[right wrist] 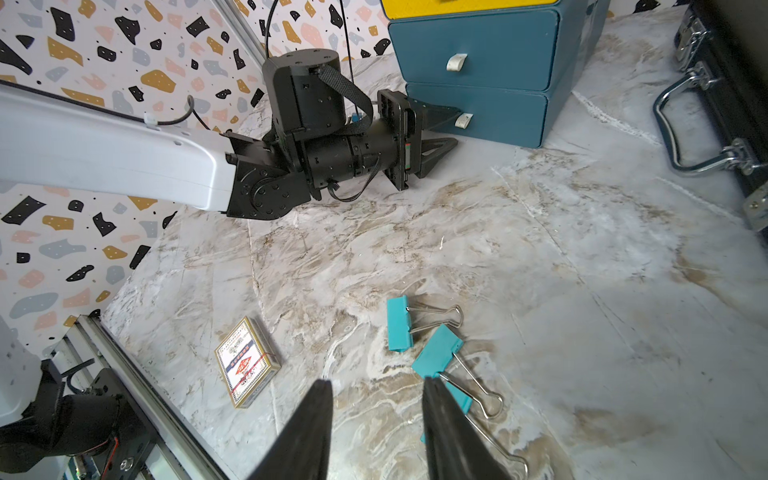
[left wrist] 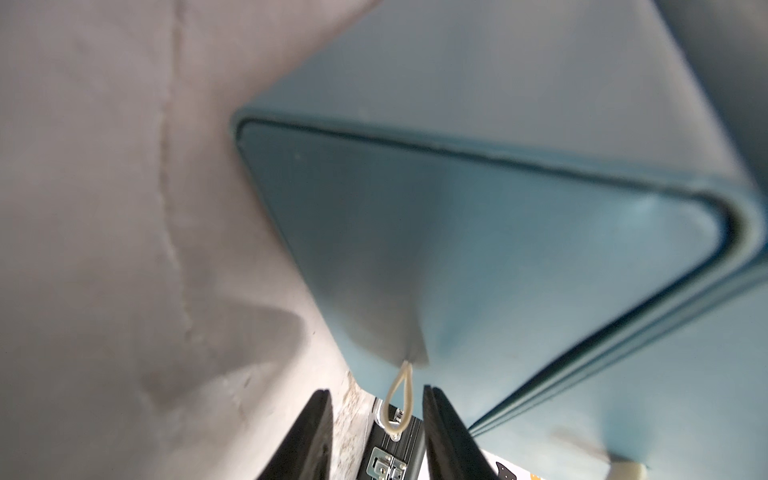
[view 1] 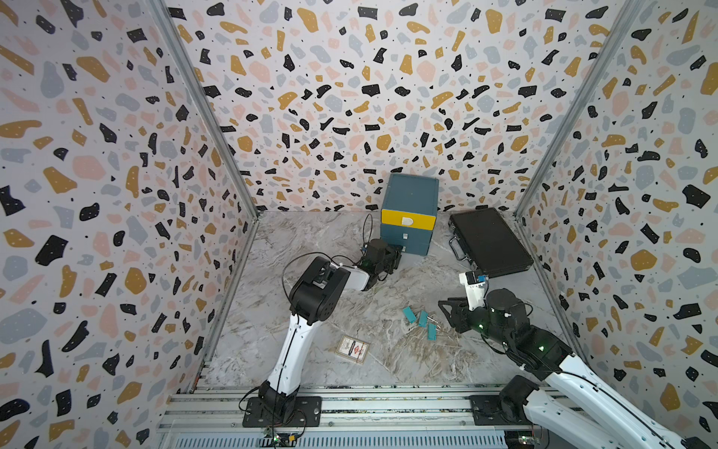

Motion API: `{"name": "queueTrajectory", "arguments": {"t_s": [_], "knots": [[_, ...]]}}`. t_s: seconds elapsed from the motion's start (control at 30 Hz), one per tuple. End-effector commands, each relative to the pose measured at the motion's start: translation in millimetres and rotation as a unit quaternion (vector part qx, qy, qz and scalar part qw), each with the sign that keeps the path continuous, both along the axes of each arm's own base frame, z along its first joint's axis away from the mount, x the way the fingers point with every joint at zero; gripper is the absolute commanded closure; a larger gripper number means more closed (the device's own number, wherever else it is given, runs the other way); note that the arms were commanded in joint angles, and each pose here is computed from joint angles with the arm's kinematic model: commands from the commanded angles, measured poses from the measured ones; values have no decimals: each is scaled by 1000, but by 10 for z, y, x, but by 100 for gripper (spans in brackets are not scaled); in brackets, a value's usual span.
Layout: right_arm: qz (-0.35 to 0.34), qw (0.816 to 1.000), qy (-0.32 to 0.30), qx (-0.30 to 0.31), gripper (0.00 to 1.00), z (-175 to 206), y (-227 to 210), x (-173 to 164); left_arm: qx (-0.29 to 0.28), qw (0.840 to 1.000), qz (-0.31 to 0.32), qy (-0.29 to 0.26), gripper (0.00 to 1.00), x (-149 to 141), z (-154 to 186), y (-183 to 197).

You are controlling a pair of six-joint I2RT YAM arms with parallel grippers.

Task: Put the binder clips in the drawer according to color
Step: Open the drawer in the storage box.

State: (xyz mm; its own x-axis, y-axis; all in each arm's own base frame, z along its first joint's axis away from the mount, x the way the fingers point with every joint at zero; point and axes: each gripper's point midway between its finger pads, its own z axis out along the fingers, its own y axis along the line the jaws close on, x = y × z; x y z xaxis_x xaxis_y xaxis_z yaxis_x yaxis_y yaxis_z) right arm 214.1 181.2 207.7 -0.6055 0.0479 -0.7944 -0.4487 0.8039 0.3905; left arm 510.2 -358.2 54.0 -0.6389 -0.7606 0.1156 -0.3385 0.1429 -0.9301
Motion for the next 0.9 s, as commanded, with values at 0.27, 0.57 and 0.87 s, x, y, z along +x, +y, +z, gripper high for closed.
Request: {"name": "queueTrajectory", "arguments": {"t_s": [0.27,0.57,0.87], "knots": [[1,1000,0,2,59,3,-23,-5,-32,999,5,-35,76,162,172,-137],[1,1000,2,4,59,-3,-32,-7,-35,999,12,-36,99,171,181,-129],[-23,999,36,-21,59,-145,-119,6,-34,999,4,-29,100,-191,144,-75]]}}
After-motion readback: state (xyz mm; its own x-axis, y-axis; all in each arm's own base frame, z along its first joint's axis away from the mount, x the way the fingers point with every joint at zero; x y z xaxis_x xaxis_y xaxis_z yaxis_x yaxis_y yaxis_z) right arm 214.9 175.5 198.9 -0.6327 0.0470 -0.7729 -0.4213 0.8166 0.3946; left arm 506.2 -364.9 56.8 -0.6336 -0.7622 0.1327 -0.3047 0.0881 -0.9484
